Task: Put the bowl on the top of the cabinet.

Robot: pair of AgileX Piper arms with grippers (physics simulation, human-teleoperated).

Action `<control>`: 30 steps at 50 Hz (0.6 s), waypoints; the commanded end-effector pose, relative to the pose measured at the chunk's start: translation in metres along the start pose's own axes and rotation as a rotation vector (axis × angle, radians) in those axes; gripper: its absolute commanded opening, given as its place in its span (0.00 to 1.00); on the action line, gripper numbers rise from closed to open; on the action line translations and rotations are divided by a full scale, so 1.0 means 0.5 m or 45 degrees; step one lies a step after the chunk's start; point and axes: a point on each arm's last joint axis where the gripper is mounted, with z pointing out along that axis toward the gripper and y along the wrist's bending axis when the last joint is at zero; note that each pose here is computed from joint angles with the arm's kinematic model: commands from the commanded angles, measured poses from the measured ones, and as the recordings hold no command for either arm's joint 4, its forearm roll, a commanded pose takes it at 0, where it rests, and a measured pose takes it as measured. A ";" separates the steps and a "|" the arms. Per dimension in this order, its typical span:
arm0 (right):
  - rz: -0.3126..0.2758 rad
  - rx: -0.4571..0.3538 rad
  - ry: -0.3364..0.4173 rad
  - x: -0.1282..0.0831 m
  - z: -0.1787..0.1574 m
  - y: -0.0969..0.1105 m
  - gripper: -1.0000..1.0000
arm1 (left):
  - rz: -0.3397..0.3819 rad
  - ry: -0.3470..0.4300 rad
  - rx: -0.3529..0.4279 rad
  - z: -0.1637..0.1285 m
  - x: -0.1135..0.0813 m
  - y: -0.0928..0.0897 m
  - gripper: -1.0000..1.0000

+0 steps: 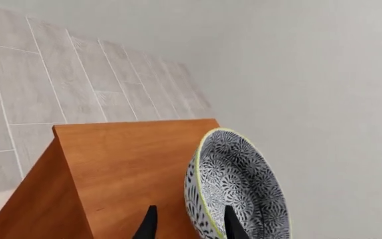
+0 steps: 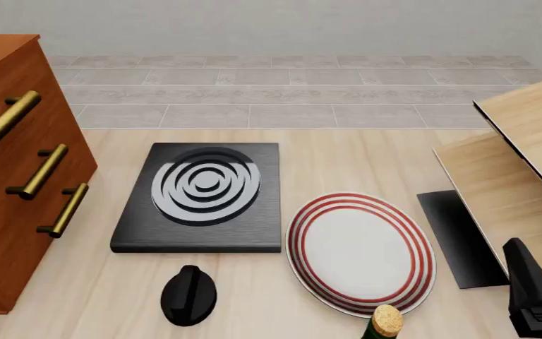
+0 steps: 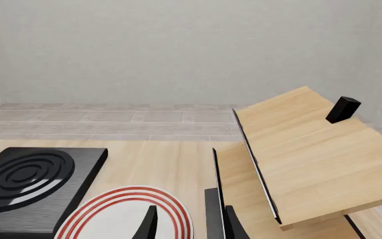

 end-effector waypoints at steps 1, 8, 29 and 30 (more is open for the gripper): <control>0.000 0.000 0.000 0.000 0.000 0.000 1.00 | 0.040 -0.043 0.055 -0.050 -0.019 -0.024 1.00; 0.000 0.000 0.000 0.000 0.000 0.000 1.00 | 0.036 -0.058 0.113 -0.090 -0.029 -0.048 1.00; 0.000 0.000 0.000 0.000 0.000 0.000 1.00 | 0.052 -0.093 0.179 -0.145 -0.051 -0.075 1.00; 0.000 0.000 0.000 0.000 0.000 0.000 1.00 | 0.054 -0.092 0.183 -0.147 -0.051 -0.076 1.00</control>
